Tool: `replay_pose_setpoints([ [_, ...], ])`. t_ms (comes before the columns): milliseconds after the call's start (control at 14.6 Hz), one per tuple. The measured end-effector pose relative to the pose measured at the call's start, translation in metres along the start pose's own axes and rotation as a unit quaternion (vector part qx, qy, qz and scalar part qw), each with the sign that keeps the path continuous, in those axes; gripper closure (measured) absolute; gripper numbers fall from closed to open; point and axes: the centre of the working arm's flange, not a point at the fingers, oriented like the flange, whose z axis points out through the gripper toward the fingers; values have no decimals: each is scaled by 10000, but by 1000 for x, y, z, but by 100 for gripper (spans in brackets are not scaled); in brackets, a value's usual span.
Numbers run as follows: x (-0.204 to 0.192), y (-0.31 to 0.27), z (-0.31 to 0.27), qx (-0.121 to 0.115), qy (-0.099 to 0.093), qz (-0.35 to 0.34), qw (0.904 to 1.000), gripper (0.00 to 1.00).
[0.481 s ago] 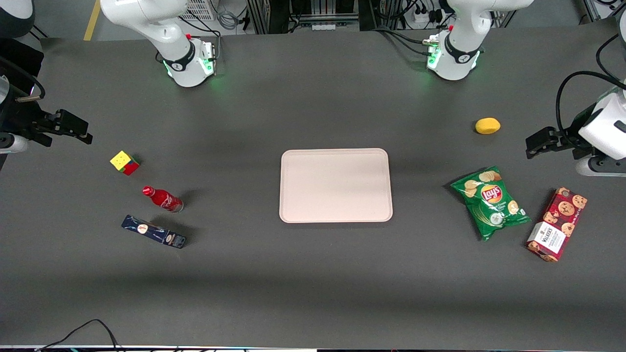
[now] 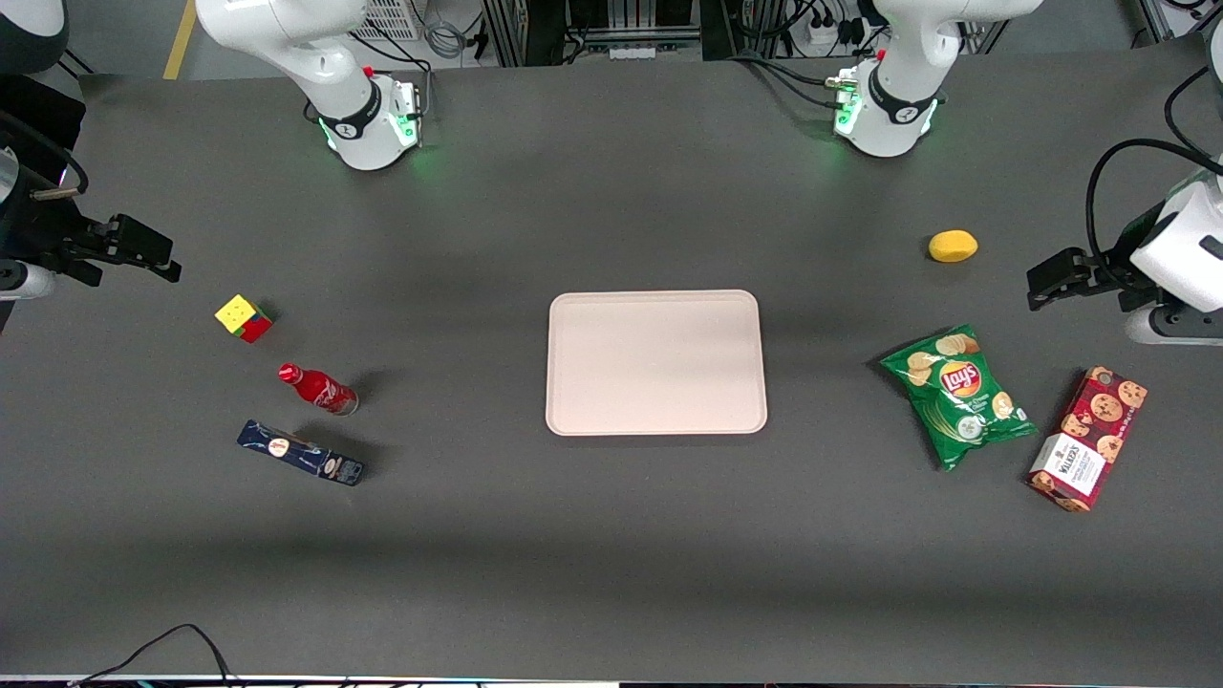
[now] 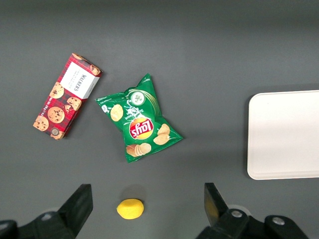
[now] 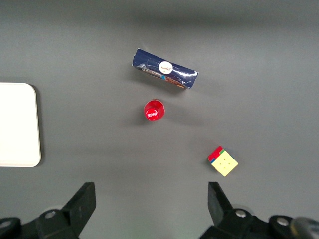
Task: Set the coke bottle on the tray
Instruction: 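Move the right gripper out toward the red Coca-Cola bottle, then lower the open right gripper around the red Coca-Cola bottle's cap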
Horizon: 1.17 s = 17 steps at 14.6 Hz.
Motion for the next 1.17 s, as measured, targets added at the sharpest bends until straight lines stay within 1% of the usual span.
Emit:
replay_pose_setpoints([
  [275, 9, -3, 30, -24, -164, -15, 9999, 0],
  [412, 14, -4, 59, -31, -162, -25, 9999, 0],
  [824, 9, -5, 162, -35, 26, -40, 10000, 0],
  [962, 6, -6, 187, -41, 136, -45, 9999, 0],
  [1168, 10, -8, 219, -78, 213, -69, 9997, 0],
])
